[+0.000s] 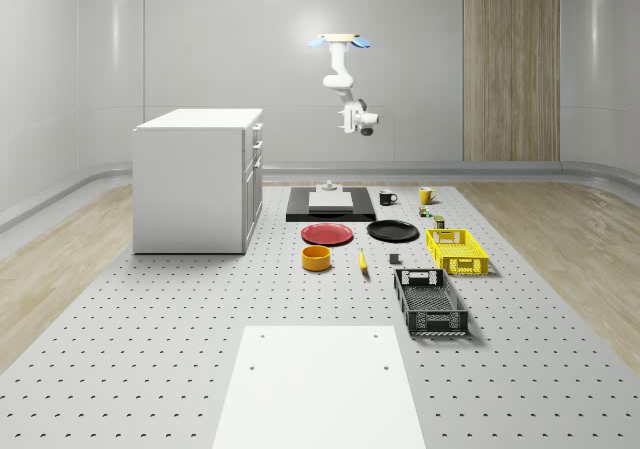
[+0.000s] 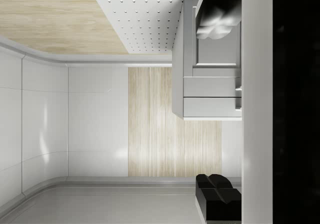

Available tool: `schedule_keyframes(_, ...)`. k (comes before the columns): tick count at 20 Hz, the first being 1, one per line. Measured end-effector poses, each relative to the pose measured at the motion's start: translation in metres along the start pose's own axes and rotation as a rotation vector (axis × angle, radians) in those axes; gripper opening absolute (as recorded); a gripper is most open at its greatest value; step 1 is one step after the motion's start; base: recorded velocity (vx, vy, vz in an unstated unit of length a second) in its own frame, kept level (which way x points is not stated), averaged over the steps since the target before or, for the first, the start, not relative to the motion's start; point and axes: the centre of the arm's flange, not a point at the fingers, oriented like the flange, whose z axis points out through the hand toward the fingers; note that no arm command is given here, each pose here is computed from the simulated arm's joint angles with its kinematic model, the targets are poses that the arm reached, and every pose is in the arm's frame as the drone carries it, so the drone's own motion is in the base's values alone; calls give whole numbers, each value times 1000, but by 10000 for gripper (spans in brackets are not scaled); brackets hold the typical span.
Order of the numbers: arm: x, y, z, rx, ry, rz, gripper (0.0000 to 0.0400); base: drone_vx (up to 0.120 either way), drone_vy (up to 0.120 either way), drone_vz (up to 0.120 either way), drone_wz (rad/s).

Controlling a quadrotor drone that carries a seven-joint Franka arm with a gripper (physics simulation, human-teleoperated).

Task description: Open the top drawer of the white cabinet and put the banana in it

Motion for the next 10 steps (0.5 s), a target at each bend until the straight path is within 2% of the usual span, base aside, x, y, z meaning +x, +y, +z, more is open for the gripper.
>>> schedule_keyframes(10,0,0,0,0,0,0,400,120,-120,0,0)
